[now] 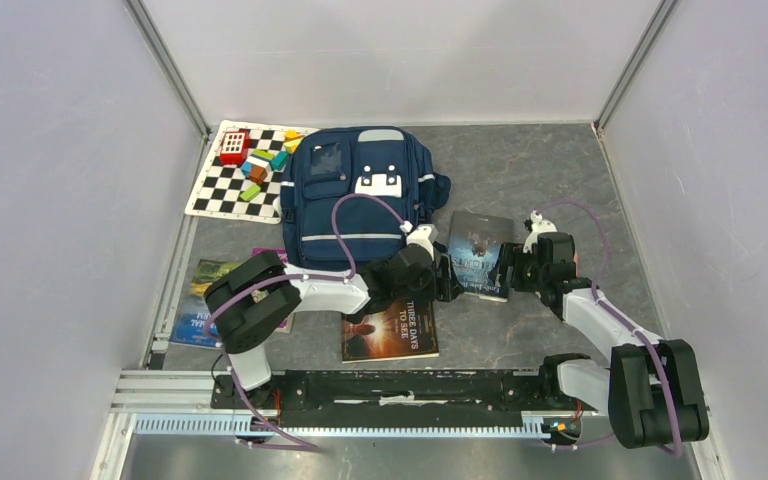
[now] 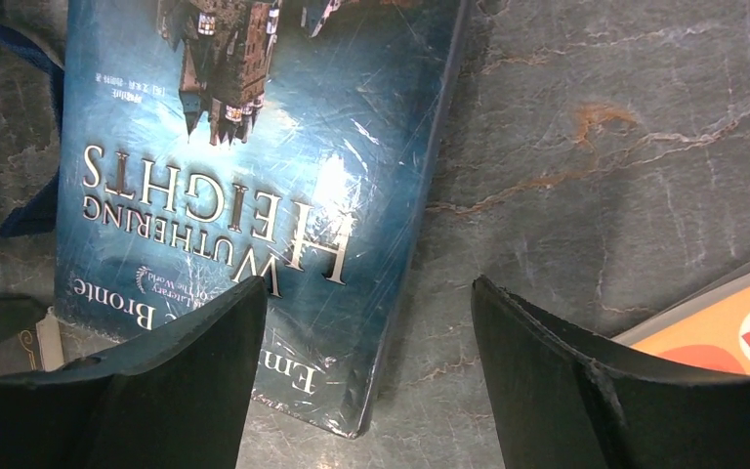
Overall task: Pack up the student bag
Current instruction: Pick up the book from the center of the board.
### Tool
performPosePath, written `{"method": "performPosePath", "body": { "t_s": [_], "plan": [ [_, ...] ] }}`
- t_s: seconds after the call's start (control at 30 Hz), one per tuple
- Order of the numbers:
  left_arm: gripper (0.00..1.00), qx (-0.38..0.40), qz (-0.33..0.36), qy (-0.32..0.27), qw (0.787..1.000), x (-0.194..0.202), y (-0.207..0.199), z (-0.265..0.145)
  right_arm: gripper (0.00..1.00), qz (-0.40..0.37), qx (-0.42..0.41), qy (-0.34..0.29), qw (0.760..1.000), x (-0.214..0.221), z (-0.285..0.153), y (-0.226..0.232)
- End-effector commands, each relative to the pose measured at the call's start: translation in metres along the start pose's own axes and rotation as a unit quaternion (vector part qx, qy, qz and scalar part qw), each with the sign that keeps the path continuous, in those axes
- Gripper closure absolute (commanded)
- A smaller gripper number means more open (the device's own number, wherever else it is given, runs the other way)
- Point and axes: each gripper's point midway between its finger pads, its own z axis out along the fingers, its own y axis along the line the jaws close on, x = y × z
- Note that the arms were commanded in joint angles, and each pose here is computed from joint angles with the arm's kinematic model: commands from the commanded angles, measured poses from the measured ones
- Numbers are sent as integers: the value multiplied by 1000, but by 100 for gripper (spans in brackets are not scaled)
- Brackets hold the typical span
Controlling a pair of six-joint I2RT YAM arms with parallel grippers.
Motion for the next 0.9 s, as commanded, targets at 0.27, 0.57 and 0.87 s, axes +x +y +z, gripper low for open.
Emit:
{"method": "performPosePath", "body": {
  "t_s": [0.27,0.57,0.87],
  "plan": [
    [27,19,-54,-31,998,-23,-8,31,23,26,-48,1,998,19,4,13],
    [37,51,-68,-37,996,-29,-20,39,25,43,-78,20,996,36,8,21],
    [46,173,-45,-88,980,-79,-96,9,27,88,-76,12,993,60,4,19]
  ]
}}
